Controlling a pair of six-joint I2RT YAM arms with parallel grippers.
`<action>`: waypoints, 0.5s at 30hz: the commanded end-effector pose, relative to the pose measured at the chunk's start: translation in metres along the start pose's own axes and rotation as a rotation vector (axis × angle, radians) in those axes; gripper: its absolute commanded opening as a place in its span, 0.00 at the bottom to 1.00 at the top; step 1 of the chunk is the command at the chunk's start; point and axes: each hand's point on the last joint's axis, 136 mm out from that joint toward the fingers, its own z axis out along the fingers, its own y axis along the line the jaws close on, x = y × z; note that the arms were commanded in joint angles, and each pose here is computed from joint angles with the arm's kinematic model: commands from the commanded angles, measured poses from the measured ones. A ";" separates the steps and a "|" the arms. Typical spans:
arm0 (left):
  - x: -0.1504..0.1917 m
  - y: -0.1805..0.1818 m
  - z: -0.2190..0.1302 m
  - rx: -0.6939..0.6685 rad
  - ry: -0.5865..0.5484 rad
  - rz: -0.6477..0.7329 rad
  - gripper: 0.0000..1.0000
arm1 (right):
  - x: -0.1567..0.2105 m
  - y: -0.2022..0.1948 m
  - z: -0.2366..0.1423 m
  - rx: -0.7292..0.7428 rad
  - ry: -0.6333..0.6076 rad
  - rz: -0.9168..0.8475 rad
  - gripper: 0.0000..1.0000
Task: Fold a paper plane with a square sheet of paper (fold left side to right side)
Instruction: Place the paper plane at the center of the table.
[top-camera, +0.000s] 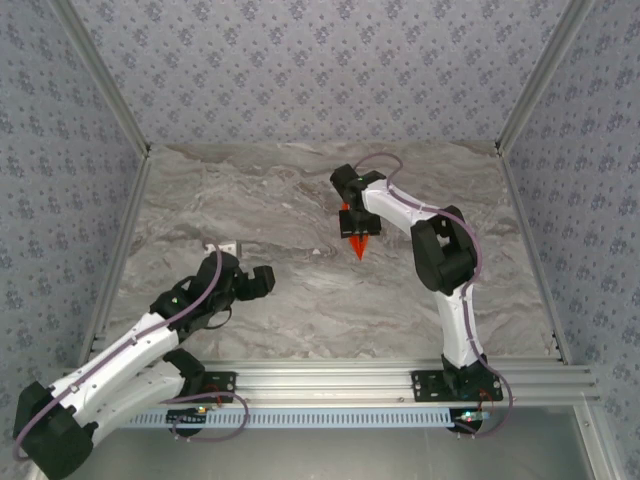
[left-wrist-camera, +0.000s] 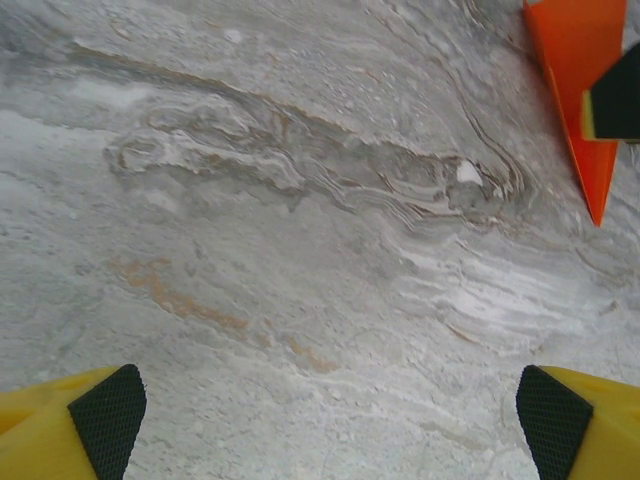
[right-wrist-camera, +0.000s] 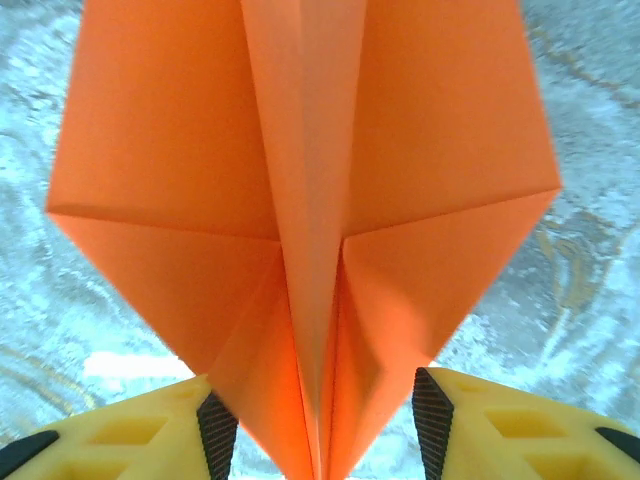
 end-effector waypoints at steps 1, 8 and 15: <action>-0.022 -0.006 -0.011 0.036 -0.034 -0.041 0.98 | 0.005 -0.010 -0.026 0.026 -0.023 -0.010 0.55; -0.057 0.025 -0.018 -0.009 -0.100 -0.128 0.98 | 0.004 -0.008 -0.083 -0.083 -0.203 -0.034 0.68; -0.109 0.106 -0.039 -0.381 -0.356 -0.123 0.98 | 0.015 -0.070 -0.139 -0.067 -0.521 0.028 0.85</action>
